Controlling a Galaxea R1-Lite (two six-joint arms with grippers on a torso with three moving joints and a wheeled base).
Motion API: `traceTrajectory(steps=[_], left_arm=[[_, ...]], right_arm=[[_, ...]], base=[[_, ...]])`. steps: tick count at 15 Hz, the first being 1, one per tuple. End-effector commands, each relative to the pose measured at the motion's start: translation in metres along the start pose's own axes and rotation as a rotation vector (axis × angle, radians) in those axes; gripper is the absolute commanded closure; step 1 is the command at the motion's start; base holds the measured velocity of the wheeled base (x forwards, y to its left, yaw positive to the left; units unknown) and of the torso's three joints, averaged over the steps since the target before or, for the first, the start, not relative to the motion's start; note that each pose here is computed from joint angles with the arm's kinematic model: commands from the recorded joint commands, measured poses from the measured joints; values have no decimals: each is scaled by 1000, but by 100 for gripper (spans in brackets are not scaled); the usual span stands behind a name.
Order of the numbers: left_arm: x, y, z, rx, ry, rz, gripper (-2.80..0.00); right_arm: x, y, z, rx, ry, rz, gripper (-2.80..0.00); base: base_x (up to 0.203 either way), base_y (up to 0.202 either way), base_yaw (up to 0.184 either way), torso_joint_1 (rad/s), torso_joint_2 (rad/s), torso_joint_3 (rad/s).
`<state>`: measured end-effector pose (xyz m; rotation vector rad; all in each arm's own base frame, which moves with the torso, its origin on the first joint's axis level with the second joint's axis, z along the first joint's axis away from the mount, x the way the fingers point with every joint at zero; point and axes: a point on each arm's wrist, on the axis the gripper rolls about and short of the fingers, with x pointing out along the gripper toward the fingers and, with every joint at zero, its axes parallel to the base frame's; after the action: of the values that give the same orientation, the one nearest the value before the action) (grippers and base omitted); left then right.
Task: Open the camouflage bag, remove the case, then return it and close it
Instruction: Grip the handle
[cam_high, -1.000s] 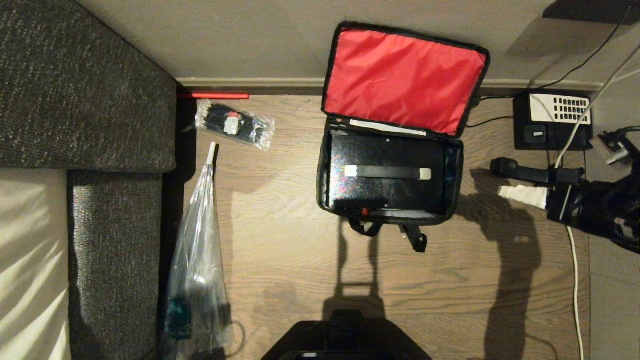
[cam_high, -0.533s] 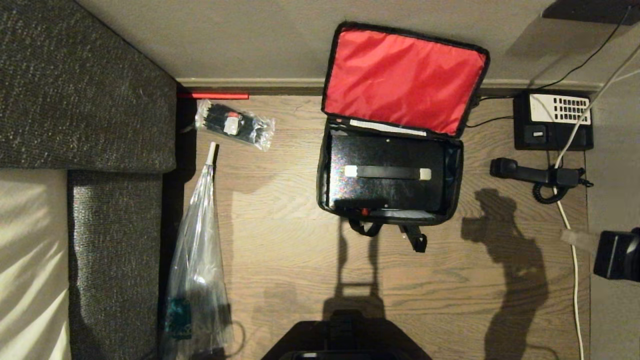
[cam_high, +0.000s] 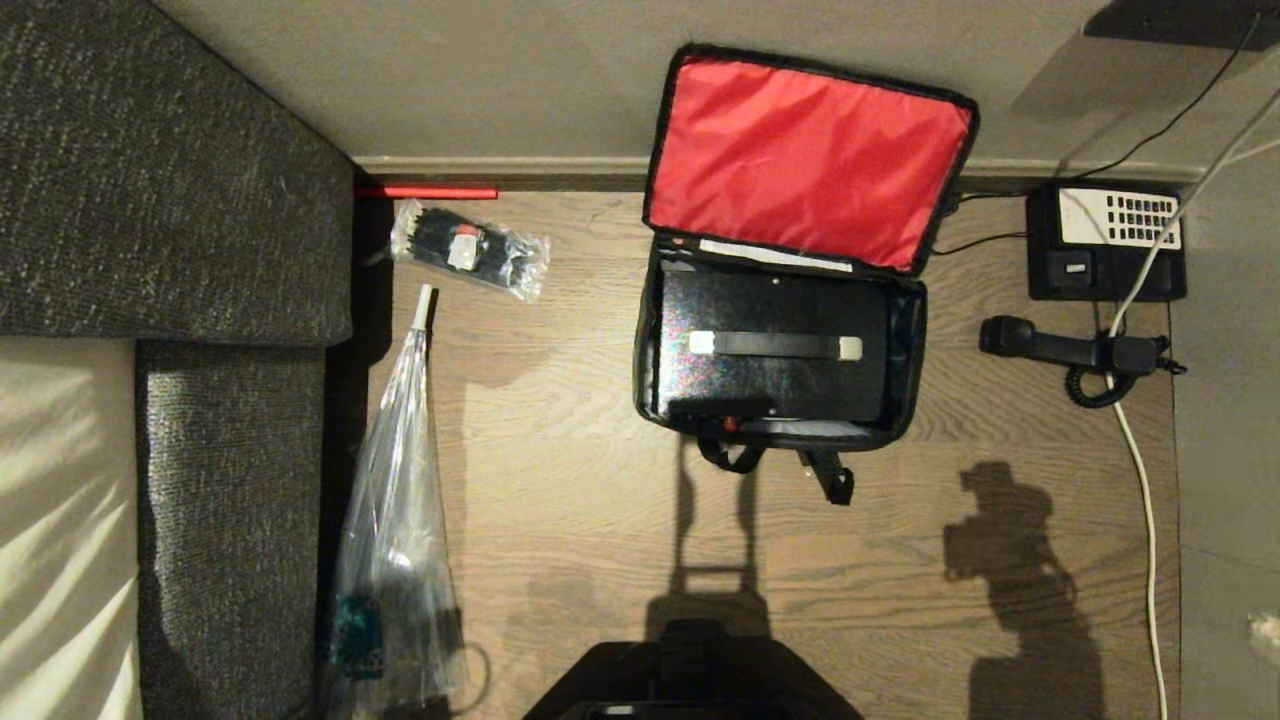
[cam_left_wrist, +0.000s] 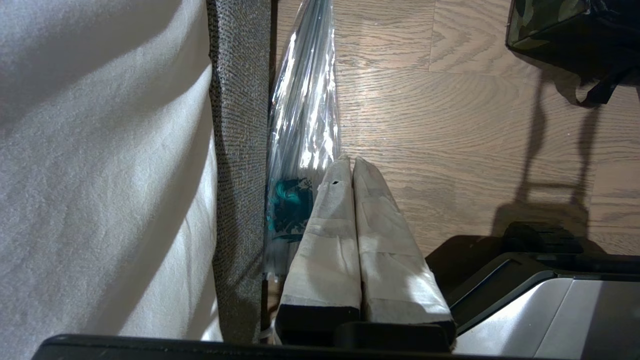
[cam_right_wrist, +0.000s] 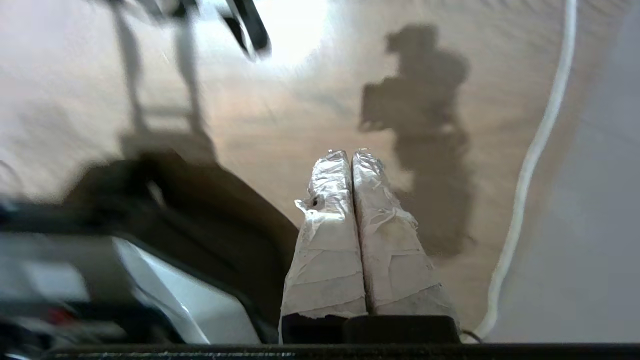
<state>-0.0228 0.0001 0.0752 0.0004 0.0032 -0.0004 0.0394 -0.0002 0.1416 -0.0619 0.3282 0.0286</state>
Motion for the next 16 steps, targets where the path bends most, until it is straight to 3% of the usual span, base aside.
traceTrajectory(steps=[1, 6, 16], left_arm=[[0, 0, 0, 0, 0, 0, 0], [0, 0, 0, 1, 0, 0, 0], [0, 0, 0, 0, 0, 0, 0]], right_arm=[[-25, 4, -44, -26, -119, -38, 0], [-35, 6, -80, 46, -288, -49, 0], [-35, 6, -81, 67, -295, -49, 0]], base=[[0, 0, 0, 0, 0, 0], [0, 0, 0, 0, 0, 0], [0, 0, 0, 0, 0, 0]])
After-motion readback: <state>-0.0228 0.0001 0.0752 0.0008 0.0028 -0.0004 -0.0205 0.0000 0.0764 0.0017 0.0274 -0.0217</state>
